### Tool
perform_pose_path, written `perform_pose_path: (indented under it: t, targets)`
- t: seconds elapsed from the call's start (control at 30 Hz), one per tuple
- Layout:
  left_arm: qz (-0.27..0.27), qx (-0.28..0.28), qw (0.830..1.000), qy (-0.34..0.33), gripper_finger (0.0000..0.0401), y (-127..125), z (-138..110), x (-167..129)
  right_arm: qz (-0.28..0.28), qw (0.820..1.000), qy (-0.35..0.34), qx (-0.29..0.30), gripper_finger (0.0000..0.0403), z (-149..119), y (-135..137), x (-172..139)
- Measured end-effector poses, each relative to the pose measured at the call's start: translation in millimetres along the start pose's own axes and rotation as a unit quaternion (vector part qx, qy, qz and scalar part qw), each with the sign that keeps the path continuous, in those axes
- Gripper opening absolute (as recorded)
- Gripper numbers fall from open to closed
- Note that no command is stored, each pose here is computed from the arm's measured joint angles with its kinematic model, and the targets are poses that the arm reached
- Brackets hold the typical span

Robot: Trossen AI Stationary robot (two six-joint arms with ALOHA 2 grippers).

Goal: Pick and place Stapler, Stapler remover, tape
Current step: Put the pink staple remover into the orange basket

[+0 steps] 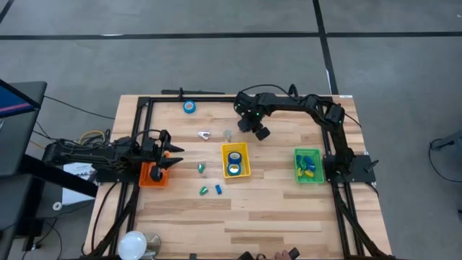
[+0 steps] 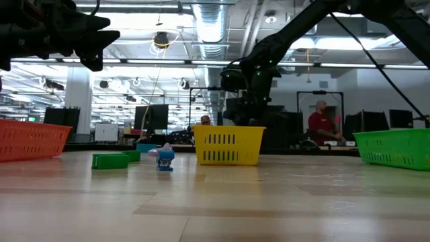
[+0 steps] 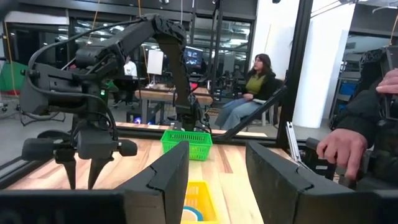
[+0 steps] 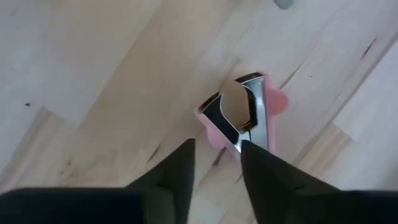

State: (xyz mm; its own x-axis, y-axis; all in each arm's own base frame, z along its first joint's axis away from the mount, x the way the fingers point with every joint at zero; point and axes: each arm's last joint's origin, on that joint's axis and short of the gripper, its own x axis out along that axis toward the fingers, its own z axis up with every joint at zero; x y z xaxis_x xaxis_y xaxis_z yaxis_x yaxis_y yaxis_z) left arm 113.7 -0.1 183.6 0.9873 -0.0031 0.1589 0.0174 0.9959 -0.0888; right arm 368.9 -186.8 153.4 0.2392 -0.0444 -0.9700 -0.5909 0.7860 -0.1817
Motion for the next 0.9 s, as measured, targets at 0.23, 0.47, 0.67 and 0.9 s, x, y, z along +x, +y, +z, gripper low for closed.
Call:
perform_pose_path:
  t: [0.23, 0.47, 0.67, 0.9]
  targets:
    - [0.000, 0.000, 1.000, 0.004, 0.0150, 0.1, -0.9, 0.4, 0.005, 1.000, -0.001, -0.001, 0.0044, 0.9, 1.3, 0.1]
    - [0.000, 0.000, 1.000, 0.004, 0.0150, 0.1, -0.8, 0.4, 0.011, 1.000, 0.001, -0.001, 0.0005, 0.5, 2.5, -0.2]
    - [0.000, 0.000, 1.000, 0.004, 0.0150, 0.1, -0.8, 0.4, 0.013, 1.000, 0.001, 0.000, 0.0001, 0.4, 2.9, -0.8]
    - [0.000, 0.000, 1.000, 0.004, 0.0150, 0.1, -0.9, 0.4, 0.018, 1.000, 0.004, 0.009, 0.0002, -0.5, 4.2, -3.1]
